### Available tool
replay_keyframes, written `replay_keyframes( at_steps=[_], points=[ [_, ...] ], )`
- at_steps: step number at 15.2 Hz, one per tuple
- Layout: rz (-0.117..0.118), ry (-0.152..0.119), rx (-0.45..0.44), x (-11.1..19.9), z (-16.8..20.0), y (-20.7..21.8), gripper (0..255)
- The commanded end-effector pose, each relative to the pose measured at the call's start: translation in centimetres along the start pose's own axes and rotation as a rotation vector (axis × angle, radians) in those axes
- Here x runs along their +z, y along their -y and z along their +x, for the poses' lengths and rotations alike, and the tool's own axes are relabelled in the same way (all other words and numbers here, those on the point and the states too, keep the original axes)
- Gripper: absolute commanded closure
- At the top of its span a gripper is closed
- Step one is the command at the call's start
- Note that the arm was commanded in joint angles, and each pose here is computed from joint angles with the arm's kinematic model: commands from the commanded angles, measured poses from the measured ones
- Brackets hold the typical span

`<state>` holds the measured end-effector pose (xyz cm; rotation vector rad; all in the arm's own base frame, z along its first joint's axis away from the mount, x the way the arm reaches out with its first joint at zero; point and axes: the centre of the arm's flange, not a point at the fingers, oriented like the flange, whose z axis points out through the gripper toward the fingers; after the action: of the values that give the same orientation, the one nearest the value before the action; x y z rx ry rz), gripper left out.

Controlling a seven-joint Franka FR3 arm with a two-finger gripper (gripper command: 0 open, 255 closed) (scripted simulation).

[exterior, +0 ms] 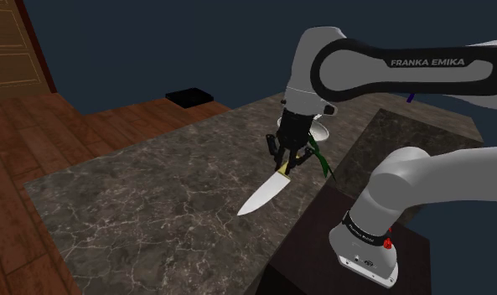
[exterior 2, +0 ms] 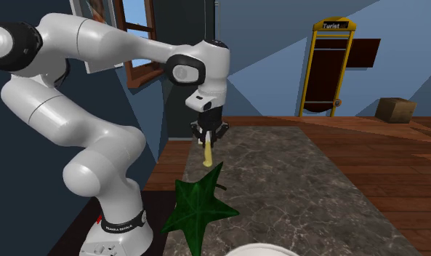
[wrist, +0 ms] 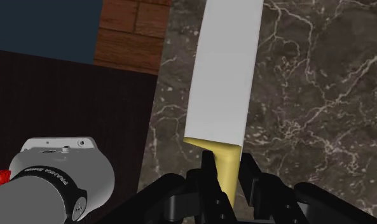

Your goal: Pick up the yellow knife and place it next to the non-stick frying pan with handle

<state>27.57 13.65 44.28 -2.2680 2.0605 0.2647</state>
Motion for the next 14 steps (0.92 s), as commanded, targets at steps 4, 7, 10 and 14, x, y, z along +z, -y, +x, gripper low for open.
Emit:
replay_keyframes(
  at_steps=[4,7,10,14],
  points=[
    [0.0,0.0,0.0,-1.4,3.7,-0.6,255],
    [0.0,0.0,0.0,-2.1,7.6,-1.1,255],
    [0.0,0.0,0.0,-2.7,11.5,-1.6,255],
    [0.0,0.0,0.0,-3.6,16.7,-2.3,255]
  ],
)
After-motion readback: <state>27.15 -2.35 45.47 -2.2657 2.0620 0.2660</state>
